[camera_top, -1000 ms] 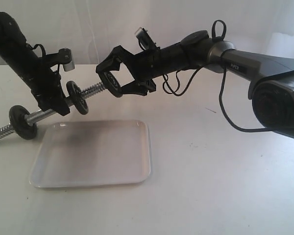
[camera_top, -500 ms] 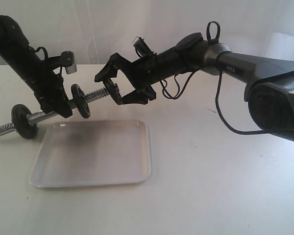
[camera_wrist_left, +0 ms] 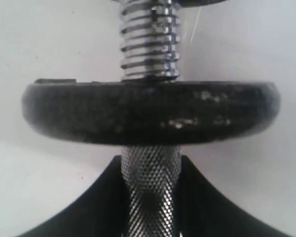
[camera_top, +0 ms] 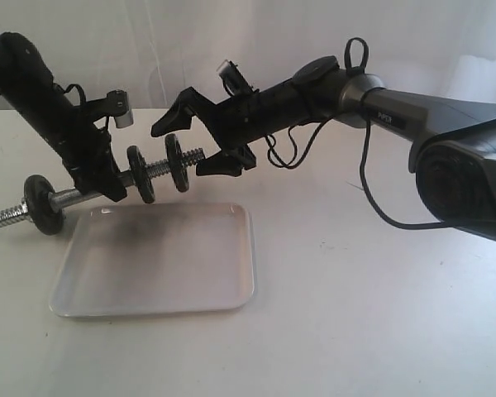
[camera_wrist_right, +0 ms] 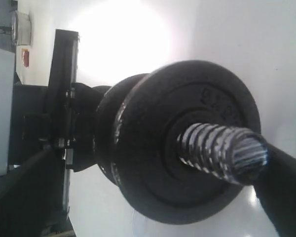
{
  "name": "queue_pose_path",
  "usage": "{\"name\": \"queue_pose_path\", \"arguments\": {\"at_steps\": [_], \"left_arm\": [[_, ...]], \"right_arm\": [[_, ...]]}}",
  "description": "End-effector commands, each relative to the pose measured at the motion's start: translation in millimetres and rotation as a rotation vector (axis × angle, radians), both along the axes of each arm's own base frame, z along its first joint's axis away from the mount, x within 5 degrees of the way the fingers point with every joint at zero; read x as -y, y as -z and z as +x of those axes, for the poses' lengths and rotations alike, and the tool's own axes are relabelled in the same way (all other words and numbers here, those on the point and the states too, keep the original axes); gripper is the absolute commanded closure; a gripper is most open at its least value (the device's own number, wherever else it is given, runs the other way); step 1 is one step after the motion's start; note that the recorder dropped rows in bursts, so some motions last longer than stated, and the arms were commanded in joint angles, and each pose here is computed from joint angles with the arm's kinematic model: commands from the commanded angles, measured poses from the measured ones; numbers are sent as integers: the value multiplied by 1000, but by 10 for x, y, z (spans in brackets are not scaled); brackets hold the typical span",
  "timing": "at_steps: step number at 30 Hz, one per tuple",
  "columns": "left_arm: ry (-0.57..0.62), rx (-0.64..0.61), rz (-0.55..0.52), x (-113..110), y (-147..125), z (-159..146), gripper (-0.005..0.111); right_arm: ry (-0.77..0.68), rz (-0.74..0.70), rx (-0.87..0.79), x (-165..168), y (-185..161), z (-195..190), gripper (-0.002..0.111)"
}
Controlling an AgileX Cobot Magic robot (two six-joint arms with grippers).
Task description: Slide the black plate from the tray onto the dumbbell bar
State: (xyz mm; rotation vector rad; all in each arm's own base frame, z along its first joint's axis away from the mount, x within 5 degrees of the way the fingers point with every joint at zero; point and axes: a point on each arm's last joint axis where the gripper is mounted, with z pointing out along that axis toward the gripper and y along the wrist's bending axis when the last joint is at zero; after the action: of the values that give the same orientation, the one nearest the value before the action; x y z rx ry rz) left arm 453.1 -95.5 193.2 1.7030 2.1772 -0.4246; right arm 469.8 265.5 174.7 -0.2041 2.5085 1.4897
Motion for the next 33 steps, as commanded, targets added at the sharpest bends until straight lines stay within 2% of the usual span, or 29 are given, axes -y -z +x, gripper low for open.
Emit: {"name": "queue_pose_path", "arguments": {"at_steps": [1, 9, 14, 19, 24, 29, 33], "left_arm": [[2, 148, -124, 83, -845, -201, 107], [13, 154, -122, 83, -845, -201, 107], [13, 154, -122, 83, -845, -201, 107], [10, 160, -122, 83, -846, -195, 107], [8, 164, -123, 83, -847, -191, 107], [-9, 196, -123, 80, -861, -163, 107], [-25, 224, -123, 77, -872, -137, 107]], "right_arm": [[-12, 79, 20, -46, -229, -33, 12], [-9, 79, 27, 17, -278, -14, 13], [-43, 47, 33, 50, -265, -33, 23], [-72, 7, 20, 220, -235, -4, 31], [-67, 16, 30, 442, -393, 37, 39], [-44, 28, 62, 707, -622, 75, 52], [-64, 13, 82, 805, -665, 72, 73]]}}
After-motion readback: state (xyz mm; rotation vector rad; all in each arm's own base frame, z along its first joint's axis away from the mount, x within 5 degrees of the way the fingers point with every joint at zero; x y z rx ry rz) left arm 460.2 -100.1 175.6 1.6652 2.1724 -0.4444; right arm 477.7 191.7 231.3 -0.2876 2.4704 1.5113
